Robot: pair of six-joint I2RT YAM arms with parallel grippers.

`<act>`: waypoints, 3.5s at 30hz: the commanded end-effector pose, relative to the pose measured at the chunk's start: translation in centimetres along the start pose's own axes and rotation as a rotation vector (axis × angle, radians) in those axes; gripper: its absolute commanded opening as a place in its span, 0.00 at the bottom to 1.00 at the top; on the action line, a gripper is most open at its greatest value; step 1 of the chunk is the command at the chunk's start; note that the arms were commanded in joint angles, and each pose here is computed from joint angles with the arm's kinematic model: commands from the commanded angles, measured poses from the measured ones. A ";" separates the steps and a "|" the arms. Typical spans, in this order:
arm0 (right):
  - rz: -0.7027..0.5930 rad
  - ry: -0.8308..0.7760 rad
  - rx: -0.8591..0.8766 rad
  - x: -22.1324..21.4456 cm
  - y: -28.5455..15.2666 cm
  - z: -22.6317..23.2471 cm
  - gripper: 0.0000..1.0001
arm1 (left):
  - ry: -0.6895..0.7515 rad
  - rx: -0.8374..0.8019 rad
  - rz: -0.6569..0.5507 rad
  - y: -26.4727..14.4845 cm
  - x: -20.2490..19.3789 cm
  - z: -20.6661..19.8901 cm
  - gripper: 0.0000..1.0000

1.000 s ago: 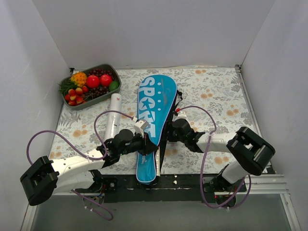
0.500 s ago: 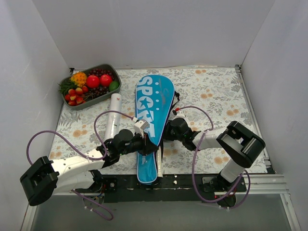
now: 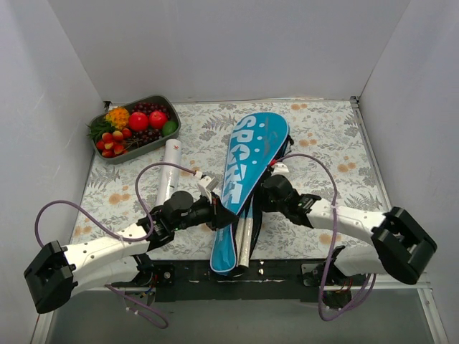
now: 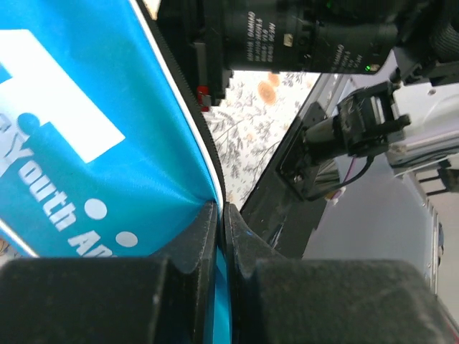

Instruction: Pack up the badminton gear

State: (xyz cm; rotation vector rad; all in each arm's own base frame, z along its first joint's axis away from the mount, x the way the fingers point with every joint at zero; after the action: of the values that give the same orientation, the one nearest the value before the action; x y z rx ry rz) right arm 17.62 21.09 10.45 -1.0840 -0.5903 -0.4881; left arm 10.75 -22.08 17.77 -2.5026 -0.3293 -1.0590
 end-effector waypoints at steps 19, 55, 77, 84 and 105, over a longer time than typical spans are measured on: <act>-0.141 -0.281 -0.062 8.4 -14.0 0.5 0.01 | -0.019 0.201 -0.187 -0.5 10.4 -5.0 0.00; -0.095 -0.166 -0.065 12.6 -1.0 2.8 0.01 | 0.060 0.485 -0.153 2.7 20.8 7.6 0.00; 0.144 -0.088 -0.005 -2.5 -3.6 -2.4 0.14 | -0.014 0.145 0.126 3.8 7.0 6.2 0.00; 0.133 -0.145 -0.035 -0.5 -6.5 -2.2 0.54 | 0.030 0.040 0.217 4.7 3.9 3.6 0.00; 0.001 -0.189 -0.170 5.3 -12.0 -3.4 0.64 | 0.079 -0.148 0.307 5.3 1.3 -0.7 0.59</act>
State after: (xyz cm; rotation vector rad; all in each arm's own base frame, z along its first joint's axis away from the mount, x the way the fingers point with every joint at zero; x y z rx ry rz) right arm 13.31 13.59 21.19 -1.2321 -0.7188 -0.3921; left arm 12.93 -25.49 16.91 -2.4847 0.1359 -1.0145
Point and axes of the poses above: each gripper's point midway between its finger pads, its own y axis out along the fingers, its own z axis along the line the jaws close on, x = y × z, the point moved 9 cm from there along -y, back along the fingers, and after that the axes turned 1 degree about -y, right-handed, at the moved point
